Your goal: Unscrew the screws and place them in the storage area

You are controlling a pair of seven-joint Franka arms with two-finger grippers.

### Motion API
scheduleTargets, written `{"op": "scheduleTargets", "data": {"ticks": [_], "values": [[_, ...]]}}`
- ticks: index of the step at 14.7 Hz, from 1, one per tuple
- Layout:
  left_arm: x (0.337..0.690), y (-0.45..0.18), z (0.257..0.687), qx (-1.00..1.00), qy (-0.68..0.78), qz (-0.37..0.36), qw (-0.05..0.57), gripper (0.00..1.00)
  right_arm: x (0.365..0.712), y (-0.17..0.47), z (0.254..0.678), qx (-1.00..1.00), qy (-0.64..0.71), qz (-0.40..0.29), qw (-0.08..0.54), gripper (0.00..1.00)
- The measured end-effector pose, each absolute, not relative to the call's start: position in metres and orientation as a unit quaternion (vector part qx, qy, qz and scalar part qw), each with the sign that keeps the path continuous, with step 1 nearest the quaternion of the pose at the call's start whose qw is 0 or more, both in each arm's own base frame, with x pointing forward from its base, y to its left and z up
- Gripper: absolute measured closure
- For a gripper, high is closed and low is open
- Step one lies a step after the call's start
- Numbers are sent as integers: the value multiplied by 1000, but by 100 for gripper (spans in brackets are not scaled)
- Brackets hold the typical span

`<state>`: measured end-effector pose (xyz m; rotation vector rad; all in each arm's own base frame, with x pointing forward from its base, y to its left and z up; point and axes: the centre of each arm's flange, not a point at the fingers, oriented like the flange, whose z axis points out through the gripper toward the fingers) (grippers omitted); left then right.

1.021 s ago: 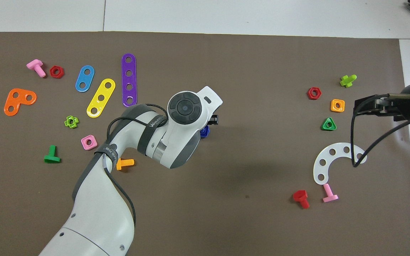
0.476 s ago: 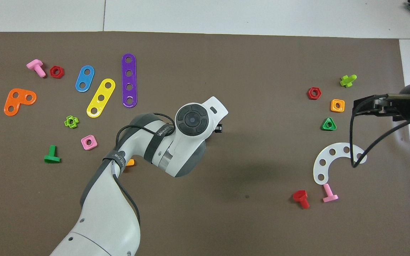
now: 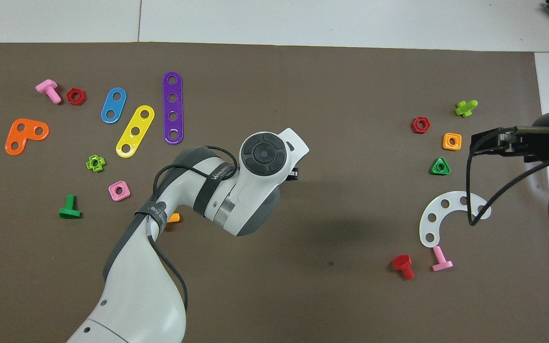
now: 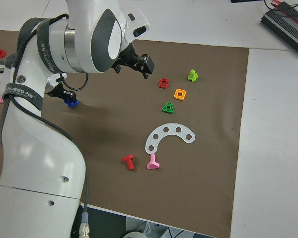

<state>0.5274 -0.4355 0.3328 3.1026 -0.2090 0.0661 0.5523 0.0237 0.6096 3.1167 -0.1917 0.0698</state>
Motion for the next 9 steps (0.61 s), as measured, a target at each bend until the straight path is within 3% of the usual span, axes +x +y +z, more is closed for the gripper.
{"op": "scheduleTargets", "data": {"ticks": [2, 5, 9], "values": [[543, -431, 360, 998, -49, 16, 20, 53, 552, 25, 610, 998, -61, 22, 9, 0], [600, -369, 387, 999, 11, -3, 34, 53, 552, 40, 610, 999, -47, 24, 9, 0], [653, -246, 372, 998, -39, -48, 27, 53, 551, 81, 603, 999, -12, 35, 6, 0]]}}
